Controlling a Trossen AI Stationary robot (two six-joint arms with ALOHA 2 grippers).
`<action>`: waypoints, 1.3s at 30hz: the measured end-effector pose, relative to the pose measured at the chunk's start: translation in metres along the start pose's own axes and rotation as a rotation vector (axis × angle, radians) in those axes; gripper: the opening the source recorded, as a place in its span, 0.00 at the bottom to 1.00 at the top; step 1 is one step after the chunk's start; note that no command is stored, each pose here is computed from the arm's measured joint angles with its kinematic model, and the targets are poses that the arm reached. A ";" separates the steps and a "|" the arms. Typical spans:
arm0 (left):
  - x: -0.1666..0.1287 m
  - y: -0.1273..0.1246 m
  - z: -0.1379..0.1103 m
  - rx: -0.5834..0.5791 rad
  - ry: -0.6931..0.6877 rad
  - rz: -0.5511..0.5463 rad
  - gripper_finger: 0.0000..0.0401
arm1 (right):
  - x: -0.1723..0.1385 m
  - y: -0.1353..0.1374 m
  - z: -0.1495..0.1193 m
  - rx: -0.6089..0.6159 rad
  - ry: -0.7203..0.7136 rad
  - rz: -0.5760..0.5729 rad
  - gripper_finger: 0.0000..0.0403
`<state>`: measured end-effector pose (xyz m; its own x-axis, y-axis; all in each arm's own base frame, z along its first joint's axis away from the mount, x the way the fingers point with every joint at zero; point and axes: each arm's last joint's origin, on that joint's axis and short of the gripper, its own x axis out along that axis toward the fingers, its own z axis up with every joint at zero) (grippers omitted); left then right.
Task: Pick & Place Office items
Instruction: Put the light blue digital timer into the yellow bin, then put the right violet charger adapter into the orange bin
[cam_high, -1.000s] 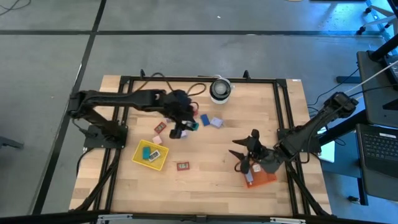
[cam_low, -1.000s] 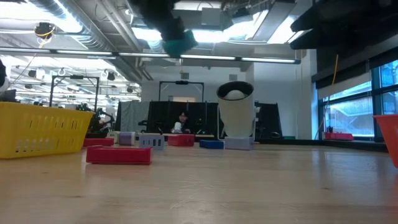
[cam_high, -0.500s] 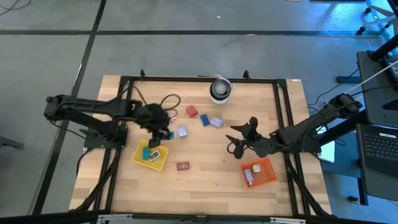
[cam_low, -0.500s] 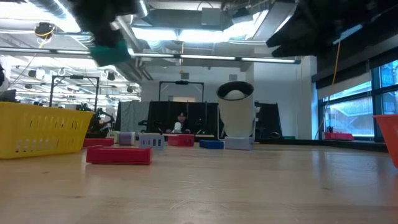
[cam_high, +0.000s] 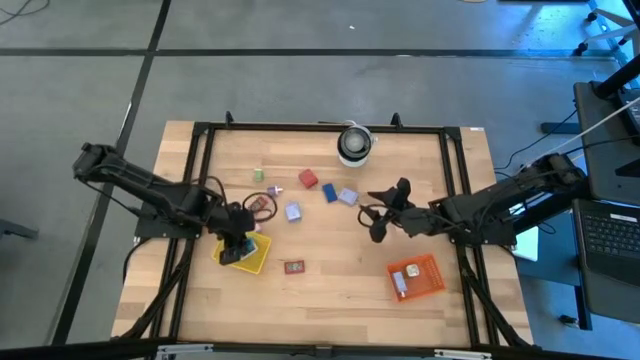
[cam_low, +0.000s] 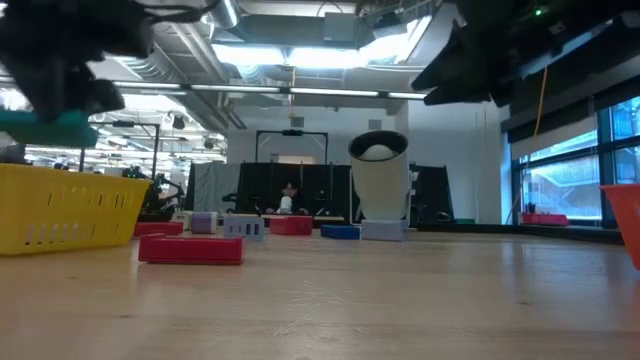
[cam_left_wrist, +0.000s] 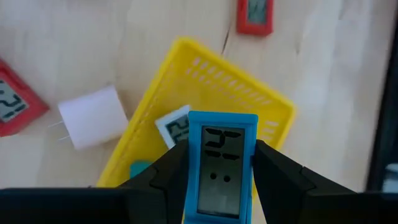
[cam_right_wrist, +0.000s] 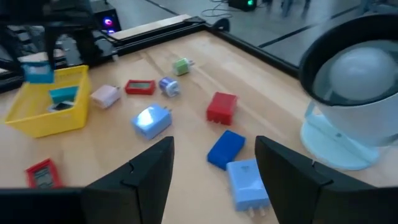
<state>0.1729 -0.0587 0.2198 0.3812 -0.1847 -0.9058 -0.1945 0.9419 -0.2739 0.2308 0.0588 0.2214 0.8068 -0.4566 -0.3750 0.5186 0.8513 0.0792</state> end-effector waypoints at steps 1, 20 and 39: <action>0.004 -0.001 -0.001 0.011 0.006 0.018 0.37 | 0.001 -0.002 0.001 0.000 0.000 -0.009 0.56; 0.038 0.004 -0.009 0.094 0.110 0.166 0.43 | 0.054 -0.040 -0.032 -0.019 0.268 -0.258 0.57; 0.037 0.005 -0.010 0.031 0.117 0.172 0.58 | 0.088 -0.031 -0.059 -0.040 0.340 -0.181 0.69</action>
<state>0.1769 -0.0639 0.1812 0.2365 -0.0505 -0.9703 -0.2188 0.9702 -0.1038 0.2686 0.0074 0.1317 0.5598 -0.4947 -0.6648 0.6271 0.7773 -0.0504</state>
